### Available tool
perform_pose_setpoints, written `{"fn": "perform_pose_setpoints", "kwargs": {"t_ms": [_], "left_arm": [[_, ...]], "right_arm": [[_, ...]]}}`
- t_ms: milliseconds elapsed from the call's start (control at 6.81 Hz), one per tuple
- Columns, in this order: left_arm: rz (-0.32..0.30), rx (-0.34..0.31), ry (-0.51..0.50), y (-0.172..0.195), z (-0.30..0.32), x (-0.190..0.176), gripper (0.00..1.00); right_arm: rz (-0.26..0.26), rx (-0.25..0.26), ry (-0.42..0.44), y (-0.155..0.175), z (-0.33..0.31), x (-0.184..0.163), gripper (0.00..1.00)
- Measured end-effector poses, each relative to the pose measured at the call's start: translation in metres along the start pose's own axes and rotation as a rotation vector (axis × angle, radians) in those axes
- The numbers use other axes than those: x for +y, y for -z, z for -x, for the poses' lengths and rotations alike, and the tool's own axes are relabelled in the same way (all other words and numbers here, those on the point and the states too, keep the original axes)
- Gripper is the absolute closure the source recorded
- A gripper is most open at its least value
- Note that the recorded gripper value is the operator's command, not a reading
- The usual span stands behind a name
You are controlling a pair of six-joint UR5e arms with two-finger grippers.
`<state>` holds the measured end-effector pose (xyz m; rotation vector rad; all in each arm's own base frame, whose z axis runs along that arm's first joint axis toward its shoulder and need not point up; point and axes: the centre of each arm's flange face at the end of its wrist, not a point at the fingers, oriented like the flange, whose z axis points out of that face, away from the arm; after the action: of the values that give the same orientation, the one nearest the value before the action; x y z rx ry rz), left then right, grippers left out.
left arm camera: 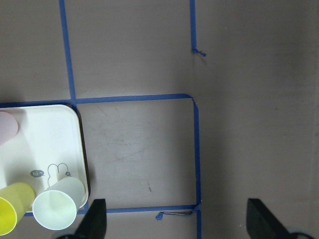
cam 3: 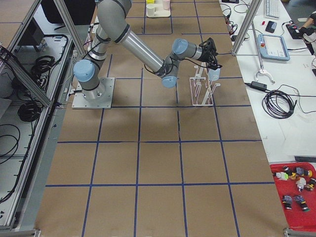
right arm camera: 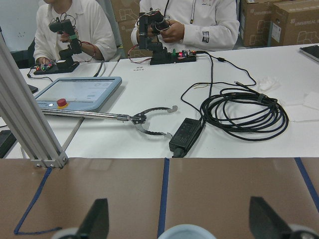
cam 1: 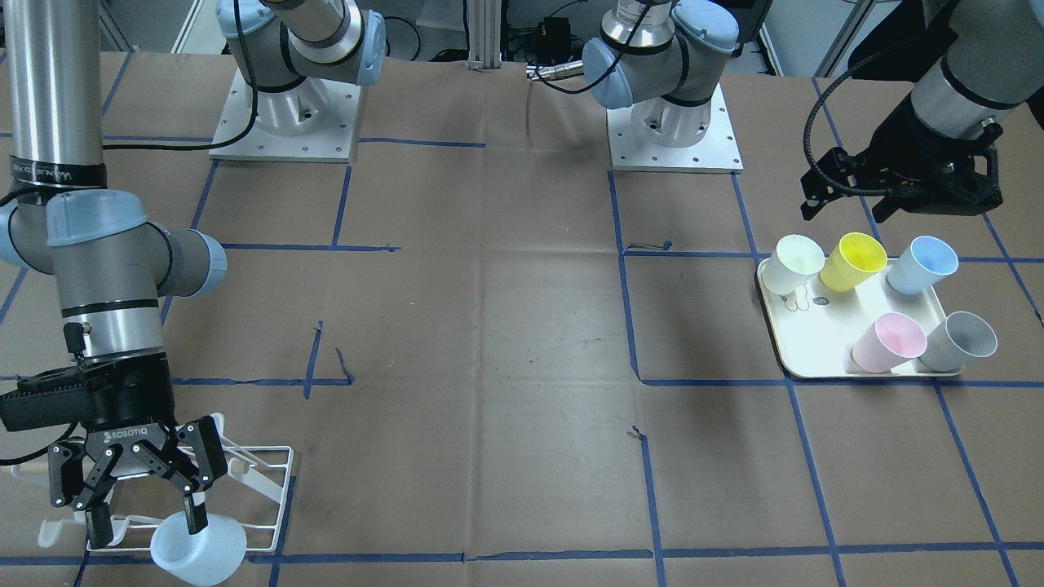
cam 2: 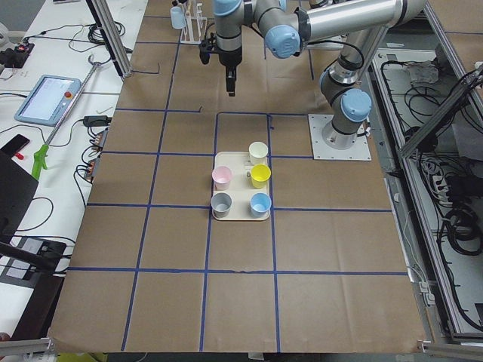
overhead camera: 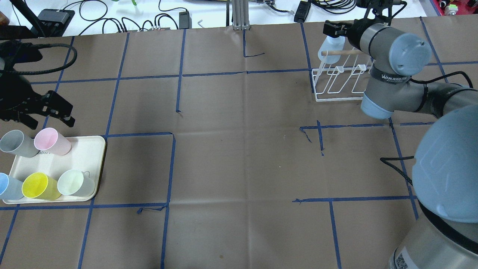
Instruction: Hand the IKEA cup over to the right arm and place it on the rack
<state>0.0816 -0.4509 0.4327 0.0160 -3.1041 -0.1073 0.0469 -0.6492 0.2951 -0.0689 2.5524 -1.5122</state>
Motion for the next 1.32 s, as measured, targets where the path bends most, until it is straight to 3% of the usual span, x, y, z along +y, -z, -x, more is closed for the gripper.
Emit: {"fn": "perform_pose_setpoints", "kwargs": {"t_ms": [440, 1028, 1321], "left_arm": [[0.02, 0.01, 0.008, -0.046, 0.034, 0.031, 0.04], [-0.013, -0.012, 0.012, -0.151, 0.028, 0.042, 0.03], [0.004, -0.003, 0.008, -0.185, 0.029, 0.041, 0.04]], "right_arm": [[-0.028, -0.002, 0.013, 0.01, 0.003, -0.014, 0.0], [-0.068, -0.037, 0.036, 0.034, 0.027, -0.044, 0.0], [-0.047, -0.067, -0.023, 0.051, 0.046, -0.055, 0.0]]}}
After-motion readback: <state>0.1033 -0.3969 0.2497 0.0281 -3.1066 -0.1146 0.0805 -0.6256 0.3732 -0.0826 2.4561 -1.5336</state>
